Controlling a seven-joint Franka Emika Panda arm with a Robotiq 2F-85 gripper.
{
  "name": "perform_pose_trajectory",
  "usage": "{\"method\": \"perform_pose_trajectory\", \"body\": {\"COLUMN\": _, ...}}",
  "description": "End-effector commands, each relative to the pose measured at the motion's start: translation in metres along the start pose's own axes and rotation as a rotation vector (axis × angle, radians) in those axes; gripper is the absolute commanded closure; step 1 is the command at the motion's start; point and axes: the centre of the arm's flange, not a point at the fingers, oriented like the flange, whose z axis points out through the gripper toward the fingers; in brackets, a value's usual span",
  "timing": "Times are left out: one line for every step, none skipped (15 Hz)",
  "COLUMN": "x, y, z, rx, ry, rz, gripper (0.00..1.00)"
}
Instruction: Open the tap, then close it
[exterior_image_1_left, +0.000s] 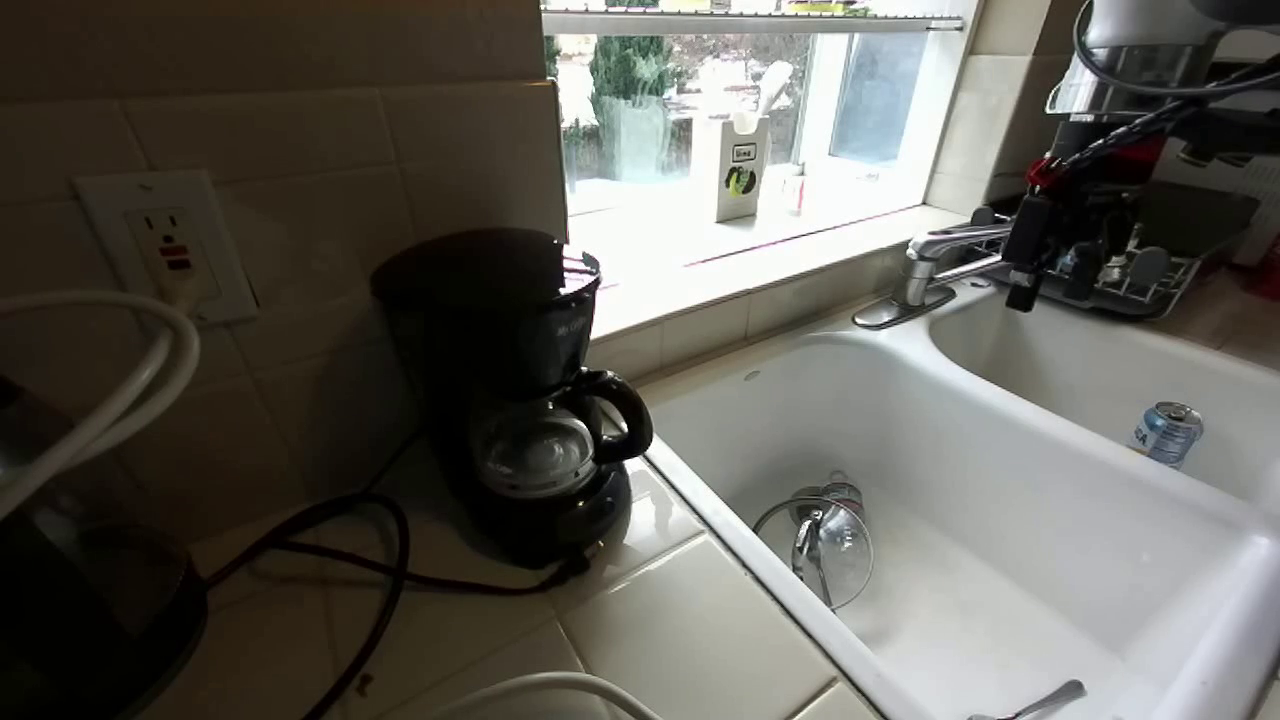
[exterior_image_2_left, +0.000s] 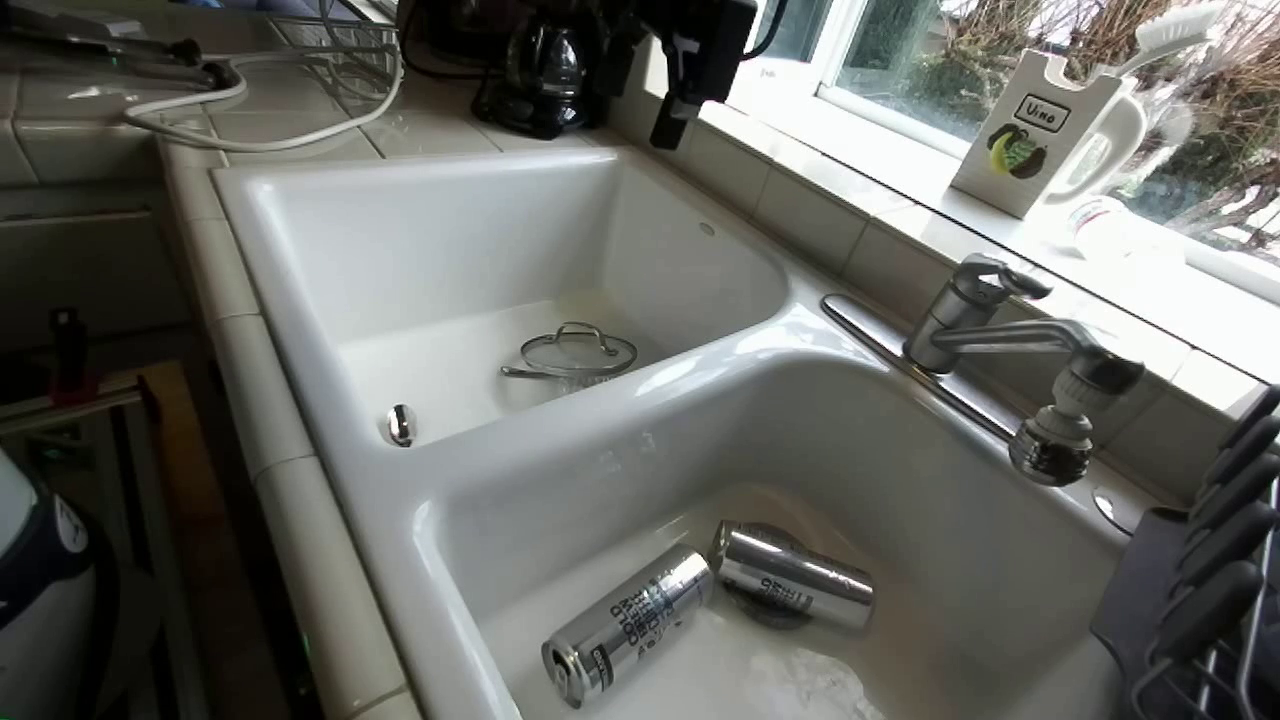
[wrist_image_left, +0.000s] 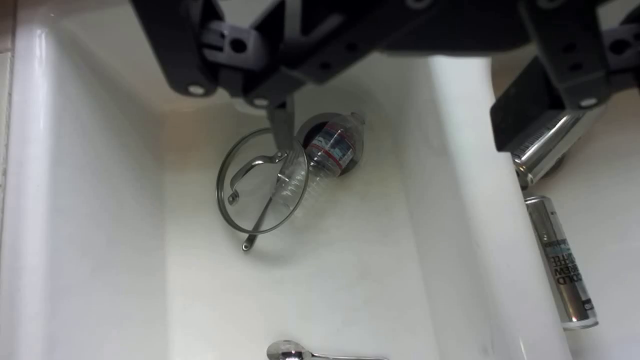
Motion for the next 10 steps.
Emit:
{"method": "perform_pose_trajectory", "body": {"x": 0.015, "y": 0.017, "z": -0.005, "rx": 0.008, "ry": 0.023, "rz": 0.097, "gripper": 0.00}}
{"method": "perform_pose_trajectory", "body": {"x": 0.021, "y": 0.026, "z": -0.008, "rx": 0.018, "ry": 0.043, "rz": 0.142, "gripper": 0.00}}
{"method": "perform_pose_trajectory", "body": {"x": 0.027, "y": 0.038, "z": -0.011, "rx": 0.021, "ry": 0.063, "rz": 0.193, "gripper": 0.00}}
{"method": "perform_pose_trajectory", "body": {"x": 0.032, "y": 0.049, "z": -0.015, "rx": 0.042, "ry": 0.078, "rz": 0.245, "gripper": 0.00}}
{"method": "perform_pose_trajectory", "body": {"x": 0.039, "y": 0.060, "z": -0.017, "rx": 0.049, "ry": 0.098, "rz": 0.294, "gripper": 0.00}}
{"method": "perform_pose_trajectory", "body": {"x": 0.043, "y": 0.070, "z": -0.021, "rx": 0.061, "ry": 0.110, "rz": 0.343, "gripper": 0.00}}
{"method": "perform_pose_trajectory", "body": {"x": 0.049, "y": 0.082, "z": -0.023, "rx": 0.067, "ry": 0.133, "rz": 0.398, "gripper": 0.00}}
{"method": "perform_pose_trajectory", "body": {"x": 0.054, "y": 0.092, "z": -0.025, "rx": 0.072, "ry": 0.152, "rz": 0.448, "gripper": 0.00}}
{"method": "perform_pose_trajectory", "body": {"x": 0.059, "y": 0.101, "z": -0.025, "rx": 0.068, "ry": 0.174, "rz": 0.499, "gripper": 0.00}}
{"method": "perform_pose_trajectory", "body": {"x": 0.064, "y": 0.109, "z": -0.025, "rx": 0.064, "ry": 0.196, "rz": 0.553, "gripper": 0.00}}
